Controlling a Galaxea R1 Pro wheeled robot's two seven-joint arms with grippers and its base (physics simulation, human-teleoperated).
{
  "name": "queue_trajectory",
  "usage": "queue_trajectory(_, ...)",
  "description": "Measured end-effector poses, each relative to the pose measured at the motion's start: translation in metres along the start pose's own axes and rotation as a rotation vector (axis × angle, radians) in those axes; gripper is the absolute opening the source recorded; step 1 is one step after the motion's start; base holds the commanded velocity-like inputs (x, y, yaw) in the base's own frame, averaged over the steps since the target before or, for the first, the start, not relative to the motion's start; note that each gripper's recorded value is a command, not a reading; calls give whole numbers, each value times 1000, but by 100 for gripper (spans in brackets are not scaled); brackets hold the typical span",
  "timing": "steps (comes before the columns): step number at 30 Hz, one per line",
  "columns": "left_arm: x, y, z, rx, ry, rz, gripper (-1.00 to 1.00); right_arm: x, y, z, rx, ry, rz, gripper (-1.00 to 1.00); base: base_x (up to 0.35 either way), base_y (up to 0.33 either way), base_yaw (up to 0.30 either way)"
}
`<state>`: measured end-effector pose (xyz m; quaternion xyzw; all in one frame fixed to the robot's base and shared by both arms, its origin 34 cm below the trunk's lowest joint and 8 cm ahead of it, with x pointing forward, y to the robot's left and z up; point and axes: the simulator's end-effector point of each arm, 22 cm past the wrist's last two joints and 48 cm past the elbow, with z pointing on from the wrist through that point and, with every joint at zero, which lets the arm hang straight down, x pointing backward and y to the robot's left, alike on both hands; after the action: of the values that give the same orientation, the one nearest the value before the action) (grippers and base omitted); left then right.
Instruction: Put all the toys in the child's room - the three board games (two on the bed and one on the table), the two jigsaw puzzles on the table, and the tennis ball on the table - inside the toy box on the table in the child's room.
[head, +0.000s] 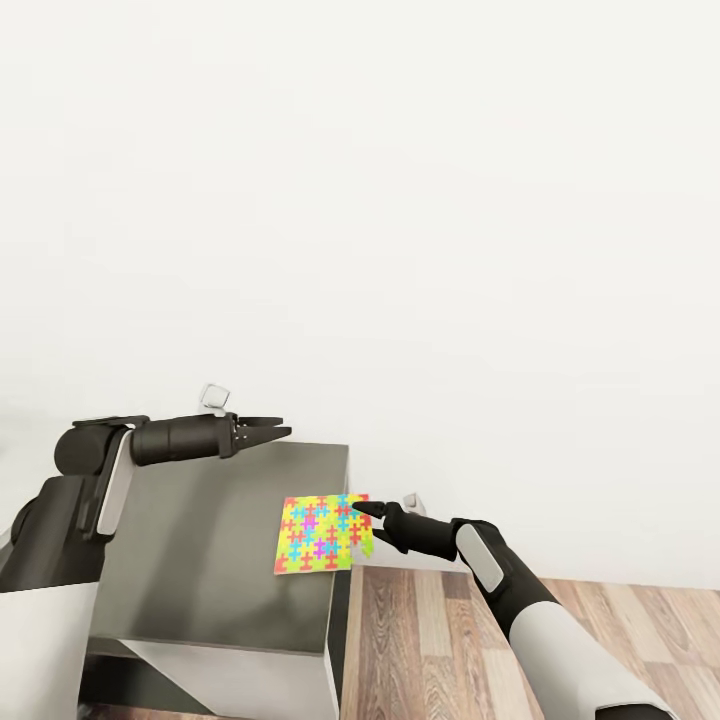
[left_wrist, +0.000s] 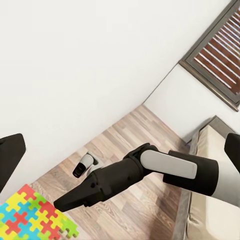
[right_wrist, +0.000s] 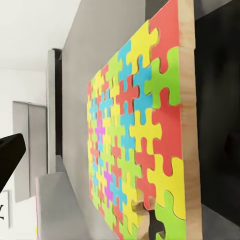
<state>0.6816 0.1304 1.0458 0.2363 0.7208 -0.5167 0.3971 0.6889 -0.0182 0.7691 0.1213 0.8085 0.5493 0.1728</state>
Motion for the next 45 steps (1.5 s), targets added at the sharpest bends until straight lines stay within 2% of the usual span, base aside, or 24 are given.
queue_trajectory(39, -4, -2, -3, -2, -11, 5, 100, 0, 0, -2, 4, -1, 6, 100, 0, 0, 29)
queue_trajectory(40, -4, -2, -3, -2, -10, 5, 100, -1, -1, -2, 3, -4, 10, -100, 0, 0, 0)
queue_trajectory(45, -4, -2, -3, -2, -11, 4, 100, -7, 1, -5, -8, -22, 25, -100, 0, 0, 0)
